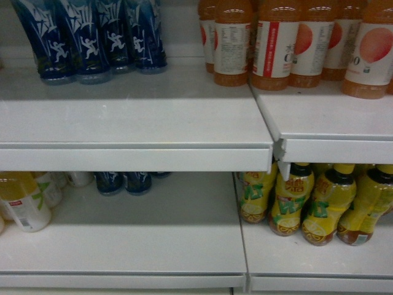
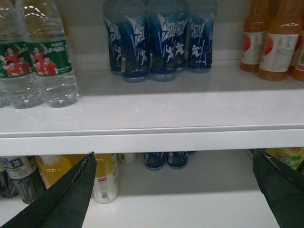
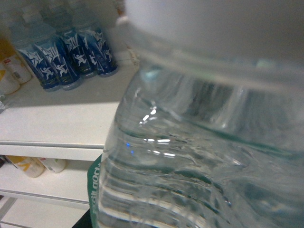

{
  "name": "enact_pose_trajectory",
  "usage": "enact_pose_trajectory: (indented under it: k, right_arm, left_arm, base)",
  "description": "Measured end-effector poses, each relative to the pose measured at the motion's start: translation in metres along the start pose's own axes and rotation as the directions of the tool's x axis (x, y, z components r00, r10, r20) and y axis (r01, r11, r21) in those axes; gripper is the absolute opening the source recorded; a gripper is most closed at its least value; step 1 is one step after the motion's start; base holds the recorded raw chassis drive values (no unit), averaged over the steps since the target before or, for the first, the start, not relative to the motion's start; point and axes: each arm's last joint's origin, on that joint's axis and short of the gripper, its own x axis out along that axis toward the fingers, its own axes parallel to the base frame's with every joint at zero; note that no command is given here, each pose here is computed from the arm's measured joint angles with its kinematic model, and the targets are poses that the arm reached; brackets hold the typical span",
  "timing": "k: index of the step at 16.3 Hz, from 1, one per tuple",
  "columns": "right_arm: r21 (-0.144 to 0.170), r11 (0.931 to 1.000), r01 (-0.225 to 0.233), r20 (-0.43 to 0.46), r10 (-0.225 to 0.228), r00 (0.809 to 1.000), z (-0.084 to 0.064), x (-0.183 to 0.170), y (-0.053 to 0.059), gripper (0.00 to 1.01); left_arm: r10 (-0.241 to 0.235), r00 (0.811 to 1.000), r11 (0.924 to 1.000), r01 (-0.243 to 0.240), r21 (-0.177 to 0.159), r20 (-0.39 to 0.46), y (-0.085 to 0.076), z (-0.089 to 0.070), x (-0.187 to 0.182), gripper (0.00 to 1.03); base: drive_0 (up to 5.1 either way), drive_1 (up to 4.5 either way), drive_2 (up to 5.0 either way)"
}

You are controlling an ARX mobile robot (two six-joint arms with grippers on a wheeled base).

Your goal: Move water from second to third shelf

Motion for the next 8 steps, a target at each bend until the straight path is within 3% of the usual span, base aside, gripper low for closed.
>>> enact_pose_trajectory:
  k: [8]
  right_arm:
    - [0.000, 1.0000, 0.000, 0.001, 0.000, 1.000, 0.0001, 0.0000, 0.0001, 0.43]
  left_arm:
    - [0.000, 1.000, 1.0000, 0.000, 0.000, 0.001, 0.0000, 0.0001, 0.0000, 0.98]
  base:
    - [-5.0, 2.44, 2.4]
